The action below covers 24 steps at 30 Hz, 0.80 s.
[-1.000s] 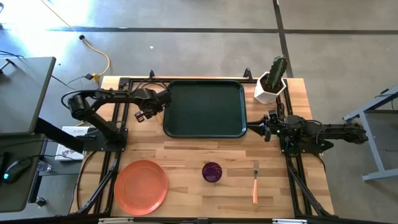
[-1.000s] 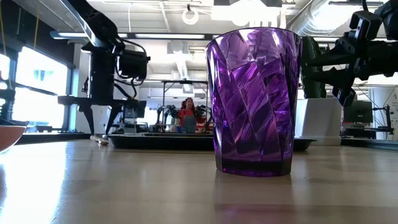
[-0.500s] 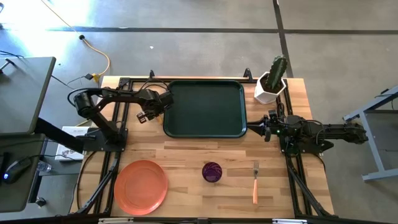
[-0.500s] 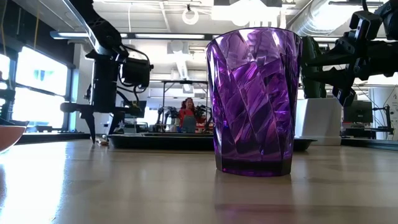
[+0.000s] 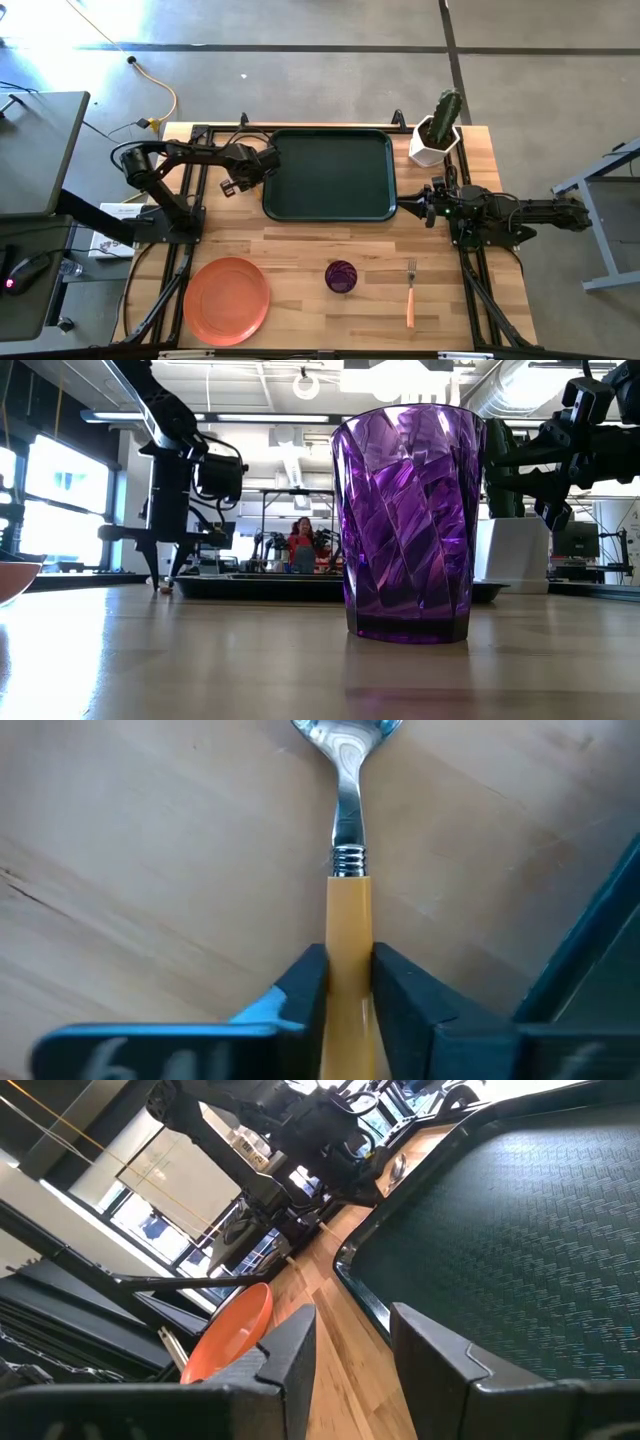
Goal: Pick and place plate/cup/fork/spoon on tray
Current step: Put the orange spoon on the left side of the black tray
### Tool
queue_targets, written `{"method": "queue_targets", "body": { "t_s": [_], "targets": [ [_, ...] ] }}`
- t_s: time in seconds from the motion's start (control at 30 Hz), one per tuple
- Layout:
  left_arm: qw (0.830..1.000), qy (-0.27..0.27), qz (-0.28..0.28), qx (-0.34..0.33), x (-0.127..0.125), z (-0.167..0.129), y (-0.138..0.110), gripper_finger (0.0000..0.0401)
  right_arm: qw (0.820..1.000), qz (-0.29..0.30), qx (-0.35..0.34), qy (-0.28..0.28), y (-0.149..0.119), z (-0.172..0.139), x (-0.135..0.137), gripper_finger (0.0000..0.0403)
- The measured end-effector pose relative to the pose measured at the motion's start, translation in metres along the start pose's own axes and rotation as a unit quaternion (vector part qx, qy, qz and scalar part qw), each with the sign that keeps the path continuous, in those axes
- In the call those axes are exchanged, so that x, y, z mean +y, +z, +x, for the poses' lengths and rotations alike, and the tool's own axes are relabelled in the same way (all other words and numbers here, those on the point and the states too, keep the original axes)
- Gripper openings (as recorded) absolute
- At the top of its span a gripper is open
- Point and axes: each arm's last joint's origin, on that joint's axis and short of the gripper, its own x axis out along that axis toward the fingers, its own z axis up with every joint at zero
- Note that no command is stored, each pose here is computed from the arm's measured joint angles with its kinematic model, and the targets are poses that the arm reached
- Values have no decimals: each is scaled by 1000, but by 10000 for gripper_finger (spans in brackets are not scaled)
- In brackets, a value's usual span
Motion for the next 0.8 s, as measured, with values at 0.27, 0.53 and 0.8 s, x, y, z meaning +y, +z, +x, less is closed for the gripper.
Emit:
{"method": "queue_targets", "body": {
  "t_s": [0.27,0.53,0.8],
  "targets": [
    [1000,1,8,-6,0,0,0,44,1000,0,0,0,0,0,0,122],
    [997,1,71,-17,0,0,-3,44,1000,0,0,0,0,0,0,122],
    [995,-3,91,-33,1,-3,-8,44,1000,0,0,0,0,0,0,122]
  ]
}}
